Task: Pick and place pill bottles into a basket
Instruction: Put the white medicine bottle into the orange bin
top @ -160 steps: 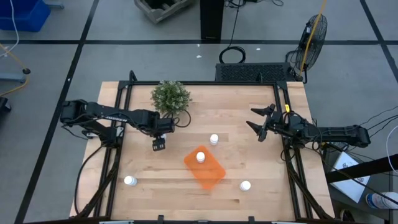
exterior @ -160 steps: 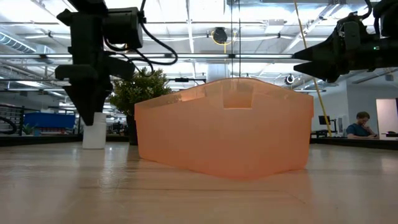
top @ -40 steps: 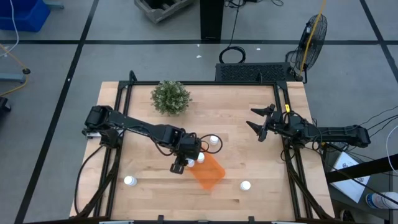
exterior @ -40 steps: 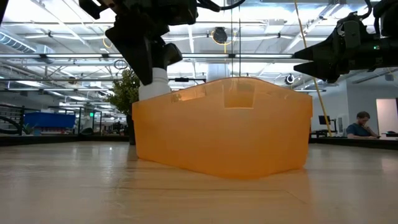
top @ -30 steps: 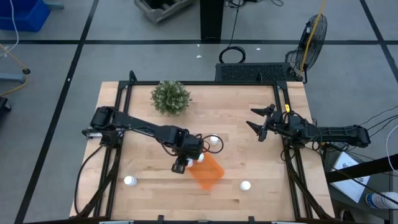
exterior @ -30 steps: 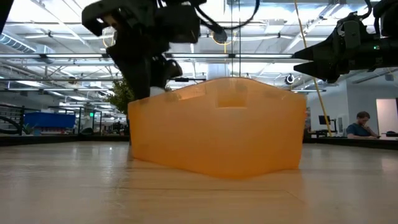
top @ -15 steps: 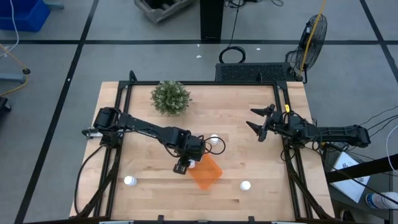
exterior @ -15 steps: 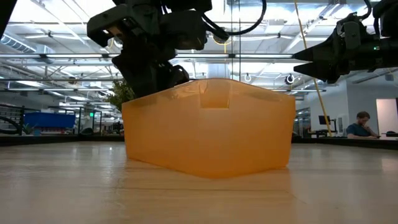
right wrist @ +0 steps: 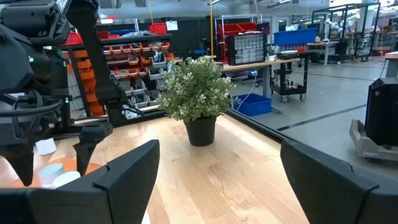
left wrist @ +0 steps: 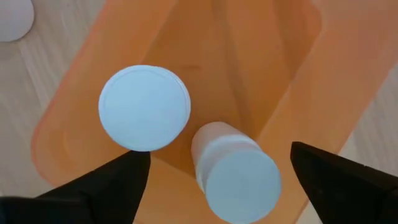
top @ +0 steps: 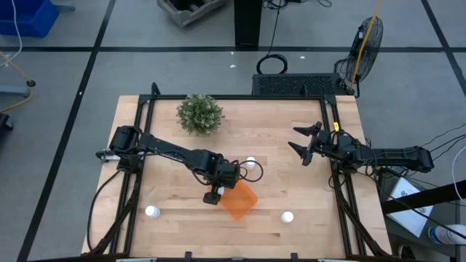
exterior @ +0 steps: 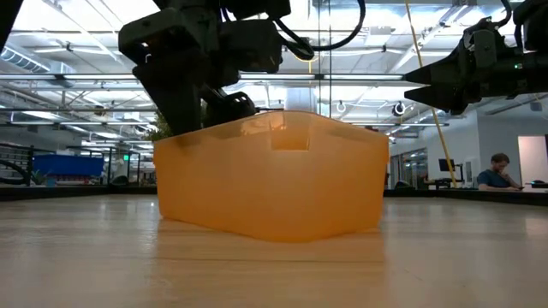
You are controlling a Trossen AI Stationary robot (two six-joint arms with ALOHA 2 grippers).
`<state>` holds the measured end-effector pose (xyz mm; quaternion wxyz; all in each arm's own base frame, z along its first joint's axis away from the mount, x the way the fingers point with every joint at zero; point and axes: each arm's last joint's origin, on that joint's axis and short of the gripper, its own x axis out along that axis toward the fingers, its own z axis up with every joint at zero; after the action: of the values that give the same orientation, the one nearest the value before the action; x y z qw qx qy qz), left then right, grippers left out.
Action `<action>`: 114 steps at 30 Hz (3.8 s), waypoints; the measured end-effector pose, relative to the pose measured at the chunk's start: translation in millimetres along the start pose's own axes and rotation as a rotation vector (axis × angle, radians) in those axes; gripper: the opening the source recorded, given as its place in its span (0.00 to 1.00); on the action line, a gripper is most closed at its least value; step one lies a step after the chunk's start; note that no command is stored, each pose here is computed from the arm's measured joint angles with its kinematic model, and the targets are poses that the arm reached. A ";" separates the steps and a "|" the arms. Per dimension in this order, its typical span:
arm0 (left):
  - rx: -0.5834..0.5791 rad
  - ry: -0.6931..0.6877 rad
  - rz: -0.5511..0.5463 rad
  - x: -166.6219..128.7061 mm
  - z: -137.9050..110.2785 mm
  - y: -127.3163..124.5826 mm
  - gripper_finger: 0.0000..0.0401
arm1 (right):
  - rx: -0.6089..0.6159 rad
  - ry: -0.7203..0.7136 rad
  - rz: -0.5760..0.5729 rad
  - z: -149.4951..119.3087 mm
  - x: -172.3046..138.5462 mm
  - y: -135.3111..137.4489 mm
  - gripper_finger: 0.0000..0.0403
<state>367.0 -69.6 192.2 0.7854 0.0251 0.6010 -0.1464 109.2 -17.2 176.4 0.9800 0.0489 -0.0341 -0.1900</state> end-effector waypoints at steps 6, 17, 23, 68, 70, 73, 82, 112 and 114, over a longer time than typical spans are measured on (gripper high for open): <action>-0.021 -0.059 0.002 -20.4 0.5 -3.2 0.90 | 0.000 0.000 0.000 0.0 0.0 0.0 0.81; 0.036 -0.285 0.022 -98.9 -9.3 -26.7 0.88 | 0.003 0.000 0.001 0.0 0.0 0.0 0.81; 0.120 -0.387 -0.020 -141.1 -26.3 -49.7 0.88 | 0.000 0.009 0.000 -0.9 0.0 -0.1 0.81; 0.013 -1.075 0.101 -88.9 -214.3 -42.6 0.88 | 0.150 -0.147 0.045 15.0 -1.1 1.7 0.81; 0.022 -1.092 0.113 -90.4 -213.5 -42.6 0.88 | 0.150 -0.146 0.045 14.9 -1.1 1.7 0.81; -0.003 -1.095 0.112 -90.6 -213.5 -42.3 0.88 | 0.146 -0.144 0.044 14.7 -1.1 1.7 0.81; -0.173 -0.854 0.070 -103.4 -217.3 -43.3 0.88 | 0.138 -0.129 0.042 13.2 -0.8 1.6 0.81; -0.633 0.415 -0.081 -73.0 -180.1 -114.5 0.88 | 0.098 -0.149 0.035 15.1 -1.1 1.5 0.81; -0.638 0.406 -0.044 -70.6 -177.8 -118.1 0.88 | 0.089 -0.149 0.034 15.0 -1.1 1.5 0.81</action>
<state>153.2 -130.1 226.3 0.6152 -0.2053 0.7602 0.0392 107.5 -16.6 191.4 0.9747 0.0773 -0.1162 -0.1746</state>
